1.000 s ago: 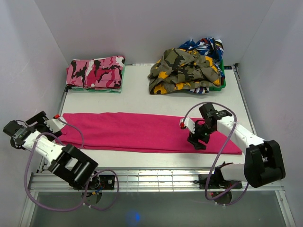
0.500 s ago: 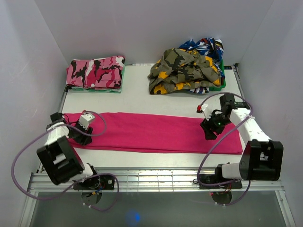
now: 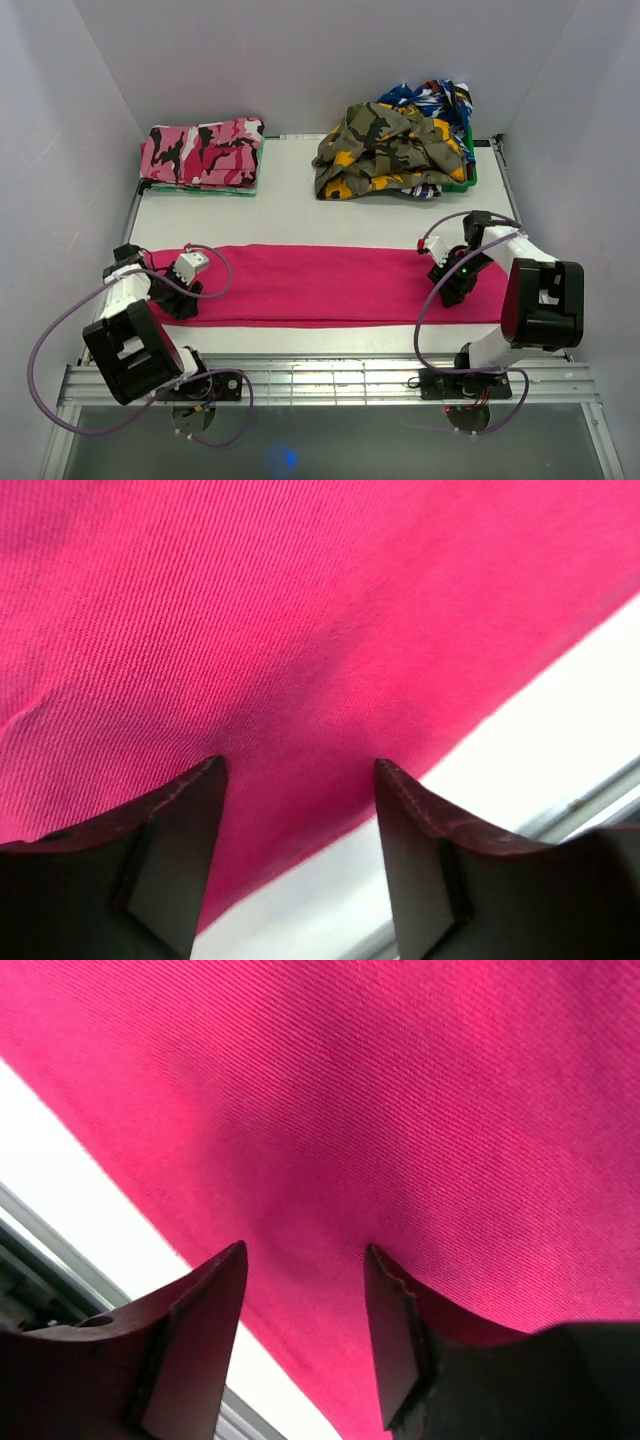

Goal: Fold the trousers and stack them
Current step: Fold the trousers

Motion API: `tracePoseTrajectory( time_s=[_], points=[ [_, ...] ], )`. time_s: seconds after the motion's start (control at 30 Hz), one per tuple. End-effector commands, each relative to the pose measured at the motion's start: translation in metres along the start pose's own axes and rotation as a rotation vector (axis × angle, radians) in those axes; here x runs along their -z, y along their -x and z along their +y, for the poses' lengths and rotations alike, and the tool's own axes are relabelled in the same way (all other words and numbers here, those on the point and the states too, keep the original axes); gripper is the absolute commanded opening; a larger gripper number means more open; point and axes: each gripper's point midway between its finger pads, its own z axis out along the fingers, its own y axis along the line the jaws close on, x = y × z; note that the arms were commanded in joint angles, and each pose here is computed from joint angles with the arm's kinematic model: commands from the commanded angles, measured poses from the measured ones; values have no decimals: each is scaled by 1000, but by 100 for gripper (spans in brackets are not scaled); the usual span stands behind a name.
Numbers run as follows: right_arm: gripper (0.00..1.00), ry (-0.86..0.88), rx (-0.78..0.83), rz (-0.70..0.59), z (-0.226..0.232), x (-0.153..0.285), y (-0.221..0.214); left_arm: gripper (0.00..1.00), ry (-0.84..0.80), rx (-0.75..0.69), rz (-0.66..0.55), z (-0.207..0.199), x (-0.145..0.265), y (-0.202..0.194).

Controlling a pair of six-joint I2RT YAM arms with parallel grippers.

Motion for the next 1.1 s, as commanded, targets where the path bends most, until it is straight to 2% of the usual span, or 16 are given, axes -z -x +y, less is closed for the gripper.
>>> tracePoseTrajectory(
  time_s=[0.0,0.03,0.1,0.17,0.23,0.27,0.3,0.33,0.43,0.47,0.53,0.67,0.8,0.83,0.97,1.07],
  points=[
    [58,68,89,-78,8,25,32,72,-17,-71,-122,-7,28,38],
    [60,104,133,-159,21,30,64,87,-1,-73,-181,1,38,57],
    [65,65,209,-297,19,57,117,98,48,-64,-307,24,68,103],
    [73,64,217,-413,32,69,162,98,3,-51,-443,31,78,136],
    [79,9,302,-504,35,78,209,98,-21,-58,-555,45,91,168],
    [80,1,274,-531,36,80,222,98,-45,-77,-573,45,91,178],
    [83,-20,312,-569,37,88,240,98,-52,-98,-583,49,90,186],
    [95,-60,351,-619,38,95,262,98,-86,-107,-546,52,75,196],
    [90,-178,401,-743,31,114,299,98,-57,-113,-398,71,40,204],
    [90,-238,313,-890,20,136,329,95,-89,-103,-337,72,16,198],
    [90,-288,233,-957,6,148,345,93,-102,-89,-322,80,0,201],
    [90,-169,274,-941,-2,133,382,82,-180,-68,-247,85,-39,205],
    [92,63,187,-811,1,97,399,73,-247,-74,-196,79,-73,200],
    [96,120,161,-801,4,90,402,64,-261,-74,-195,78,-80,199],
    [100,213,127,-791,5,62,411,45,-308,-136,-200,58,-88,201],
    [100,256,146,-778,18,47,412,42,-346,-171,-230,42,-81,199]
  ],
)
